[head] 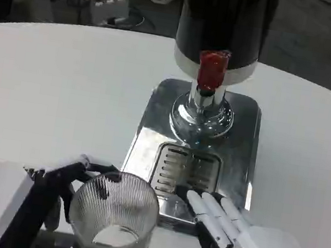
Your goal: Grasp the cup under the faucet to collect the drink, then remove the cup.
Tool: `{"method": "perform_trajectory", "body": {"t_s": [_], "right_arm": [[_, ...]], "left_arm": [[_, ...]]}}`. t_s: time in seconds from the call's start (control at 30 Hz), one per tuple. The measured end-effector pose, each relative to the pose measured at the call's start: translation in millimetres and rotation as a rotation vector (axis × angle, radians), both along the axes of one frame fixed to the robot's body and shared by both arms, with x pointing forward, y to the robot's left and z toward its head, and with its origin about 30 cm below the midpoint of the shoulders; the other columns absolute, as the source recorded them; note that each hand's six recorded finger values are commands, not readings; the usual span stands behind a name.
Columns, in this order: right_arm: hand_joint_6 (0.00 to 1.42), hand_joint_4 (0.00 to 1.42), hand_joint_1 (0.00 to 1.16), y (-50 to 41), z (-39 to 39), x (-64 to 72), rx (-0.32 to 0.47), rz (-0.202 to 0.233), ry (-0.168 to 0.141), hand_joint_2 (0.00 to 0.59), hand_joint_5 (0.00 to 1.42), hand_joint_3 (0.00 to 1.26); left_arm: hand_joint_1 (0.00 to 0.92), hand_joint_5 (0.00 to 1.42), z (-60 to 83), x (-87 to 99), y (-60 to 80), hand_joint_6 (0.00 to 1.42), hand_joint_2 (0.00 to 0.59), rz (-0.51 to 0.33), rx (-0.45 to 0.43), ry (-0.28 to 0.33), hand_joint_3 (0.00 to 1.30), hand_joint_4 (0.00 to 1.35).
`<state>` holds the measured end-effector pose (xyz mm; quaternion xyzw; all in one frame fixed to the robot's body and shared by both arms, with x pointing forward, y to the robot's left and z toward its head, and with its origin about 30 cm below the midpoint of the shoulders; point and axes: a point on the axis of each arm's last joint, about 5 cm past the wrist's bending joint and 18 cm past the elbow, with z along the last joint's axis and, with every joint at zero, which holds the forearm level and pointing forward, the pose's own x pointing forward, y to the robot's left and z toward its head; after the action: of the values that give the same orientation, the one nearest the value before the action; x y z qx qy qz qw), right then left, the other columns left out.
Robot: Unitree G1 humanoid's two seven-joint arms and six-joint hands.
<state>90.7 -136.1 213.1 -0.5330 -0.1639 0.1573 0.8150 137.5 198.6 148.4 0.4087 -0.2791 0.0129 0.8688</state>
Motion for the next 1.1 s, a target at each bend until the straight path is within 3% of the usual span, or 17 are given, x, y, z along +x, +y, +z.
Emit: {"method": "perform_trajectory", "body": {"t_s": [0.73, 1.0, 1.1], "right_arm": [[0.00, 0.00, 0.43, 2.7, -0.8, 0.5, -0.008, 0.006, 0.002, 0.437, 0.00, 0.01], [0.00, 0.00, 0.43, 1.6, -2.6, -1.1, -0.020, -0.011, 0.020, 0.437, 0.00, 0.01], [0.00, 0.00, 0.43, 0.3, -2.7, -0.9, -0.024, -0.020, 0.022, 0.437, 0.00, 0.01]], "left_arm": [[0.678, 0.96, 0.7, 0.4, 1.7, 1.14, 0.016, 0.001, -0.026, 0.000, 0.75, 0.84], [0.678, 0.96, -6.4, 7.2, 25.1, 1.14, 0.016, 0.116, -0.050, 0.021, 0.75, 0.84], [0.678, 0.96, -5.7, 18.7, 31.8, 1.14, 0.016, 0.146, -0.056, -0.019, 0.75, 0.84]]}}
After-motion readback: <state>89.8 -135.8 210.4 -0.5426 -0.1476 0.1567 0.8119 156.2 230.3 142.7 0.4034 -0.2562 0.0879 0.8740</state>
